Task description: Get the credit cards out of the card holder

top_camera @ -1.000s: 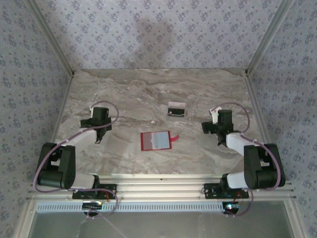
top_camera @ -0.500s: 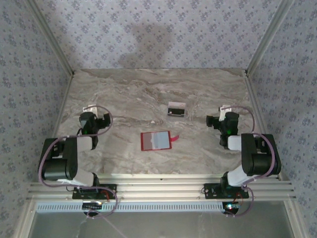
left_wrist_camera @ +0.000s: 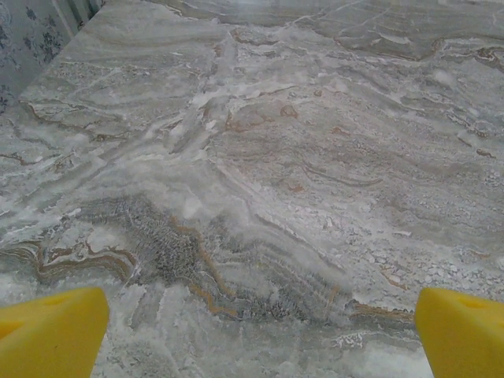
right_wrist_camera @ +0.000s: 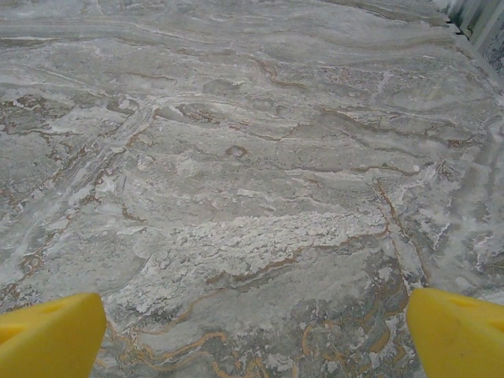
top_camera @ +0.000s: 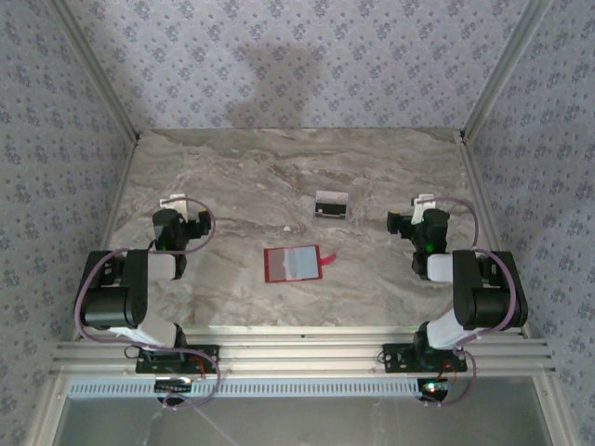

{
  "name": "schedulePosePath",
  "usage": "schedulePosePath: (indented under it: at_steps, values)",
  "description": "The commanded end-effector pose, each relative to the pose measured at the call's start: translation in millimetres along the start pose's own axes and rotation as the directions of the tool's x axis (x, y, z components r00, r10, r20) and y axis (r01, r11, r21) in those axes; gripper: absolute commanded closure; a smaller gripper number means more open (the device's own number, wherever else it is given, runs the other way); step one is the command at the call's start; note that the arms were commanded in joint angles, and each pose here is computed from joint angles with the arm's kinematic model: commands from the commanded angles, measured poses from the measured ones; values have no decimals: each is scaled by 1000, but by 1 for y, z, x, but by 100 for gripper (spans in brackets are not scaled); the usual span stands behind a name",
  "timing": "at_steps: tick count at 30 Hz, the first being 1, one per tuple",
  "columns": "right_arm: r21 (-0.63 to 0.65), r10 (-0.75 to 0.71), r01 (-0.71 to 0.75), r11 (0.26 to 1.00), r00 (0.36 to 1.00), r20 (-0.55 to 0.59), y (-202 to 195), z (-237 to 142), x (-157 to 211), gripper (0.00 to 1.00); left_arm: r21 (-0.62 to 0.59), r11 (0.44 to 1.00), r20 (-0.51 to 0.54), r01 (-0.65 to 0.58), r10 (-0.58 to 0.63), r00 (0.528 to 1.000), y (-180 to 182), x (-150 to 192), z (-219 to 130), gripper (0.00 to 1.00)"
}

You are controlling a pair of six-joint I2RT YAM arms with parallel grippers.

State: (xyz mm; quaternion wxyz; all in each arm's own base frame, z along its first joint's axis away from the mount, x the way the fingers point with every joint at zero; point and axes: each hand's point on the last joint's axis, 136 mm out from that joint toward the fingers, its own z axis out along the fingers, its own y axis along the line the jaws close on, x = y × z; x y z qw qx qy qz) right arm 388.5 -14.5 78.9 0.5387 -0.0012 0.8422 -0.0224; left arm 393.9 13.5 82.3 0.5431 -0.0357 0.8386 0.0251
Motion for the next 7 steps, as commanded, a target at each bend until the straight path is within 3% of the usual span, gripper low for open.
schedulePosePath:
  at_steps: [1, 7]
  values:
    - [12, 8, -8, 1000, 1000, 21, 0, 0, -4, 0, 12, 1000, 27, -5, 5, 1000, 0, -7, 1, 0]
    - [4, 11, -11, 1000, 1000, 22, 0, 1, -5, 0, 13, 1000, 27, -5, 5, 1000, 0, -7, 1, 0]
